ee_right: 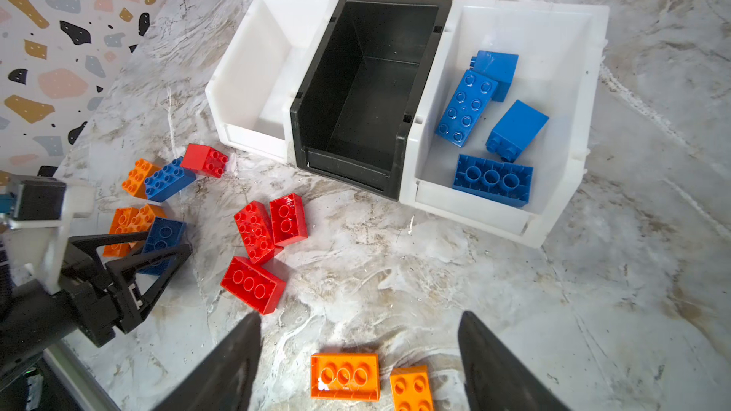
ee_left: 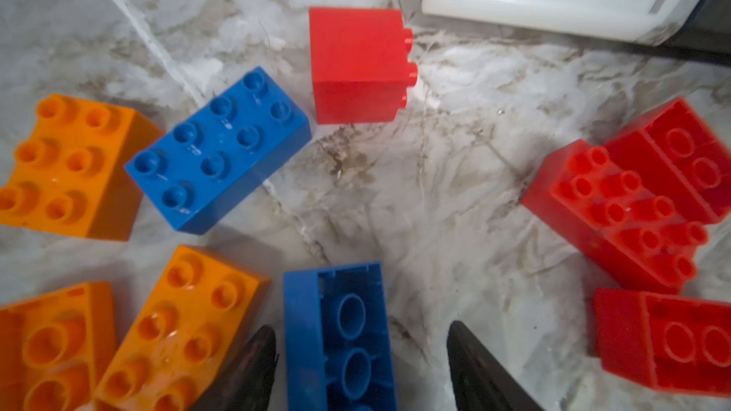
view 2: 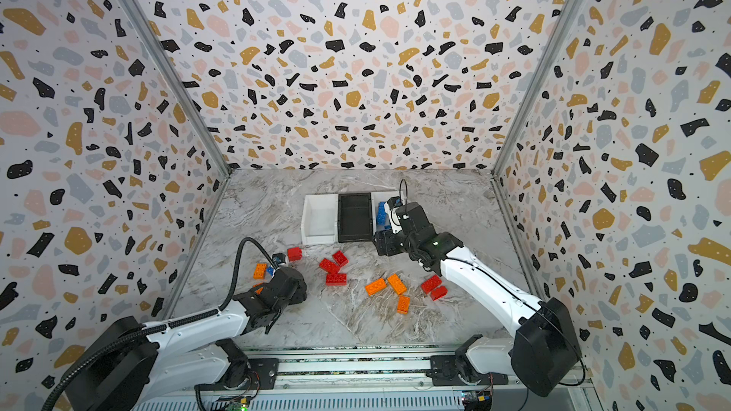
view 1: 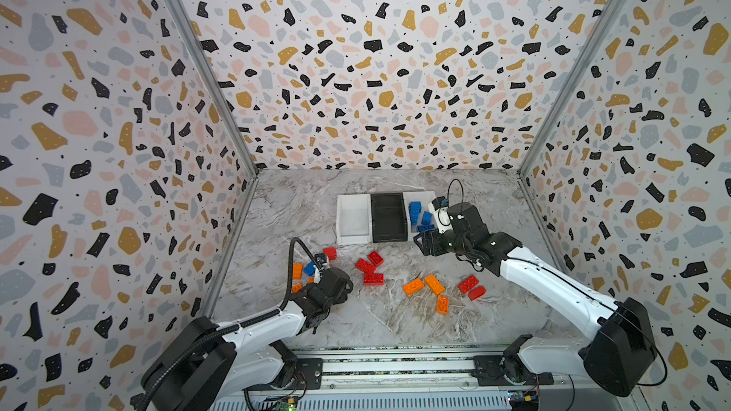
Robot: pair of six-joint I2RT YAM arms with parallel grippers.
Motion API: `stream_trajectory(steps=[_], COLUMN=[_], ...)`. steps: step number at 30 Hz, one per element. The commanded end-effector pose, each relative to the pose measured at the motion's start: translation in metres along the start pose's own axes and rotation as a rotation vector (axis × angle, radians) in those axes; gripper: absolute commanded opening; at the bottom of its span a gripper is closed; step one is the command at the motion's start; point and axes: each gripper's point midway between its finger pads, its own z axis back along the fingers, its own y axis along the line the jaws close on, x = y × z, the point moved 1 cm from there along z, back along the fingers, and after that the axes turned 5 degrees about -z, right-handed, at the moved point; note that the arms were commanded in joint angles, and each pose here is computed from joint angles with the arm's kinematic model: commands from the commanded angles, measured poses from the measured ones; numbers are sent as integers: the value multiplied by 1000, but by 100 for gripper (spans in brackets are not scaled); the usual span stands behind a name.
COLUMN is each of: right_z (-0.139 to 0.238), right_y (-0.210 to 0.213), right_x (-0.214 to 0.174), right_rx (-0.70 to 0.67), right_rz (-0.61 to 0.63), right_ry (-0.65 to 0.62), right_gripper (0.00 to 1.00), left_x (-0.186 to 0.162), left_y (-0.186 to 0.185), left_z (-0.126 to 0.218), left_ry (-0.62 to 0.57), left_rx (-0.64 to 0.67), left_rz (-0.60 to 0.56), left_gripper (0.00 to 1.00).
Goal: Sort the legos into containers by color
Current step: 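Move the right gripper back toward the bricks while the left gripper reaches toward the bins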
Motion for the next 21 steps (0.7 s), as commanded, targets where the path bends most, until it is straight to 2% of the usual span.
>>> stream_trajectory(steps=[1,4,15,17,21], right_z=[18,26,50,53,56], right_y=[7,7,3,3,-2], right_x=[5,5,-5,-9,-23], right_rx=[23,21,25,35,33], right_rz=[-3,-4,-17,-22,-36], right_ry=[-34,-50,-88,-93,-96], right_gripper=[79,79,81,82,86], left_x=[-3,-3,2,9,45], left_y=[0,-2,-13,-21,-46], left_z=[-2,-4,-9,-5,9], left_ry=[12,22,69,65,5], left_rx=[-3,-1,0,-20,-64], left_rz=[8,5,-19,-21,-43], left_gripper=[68,64,26,24,24])
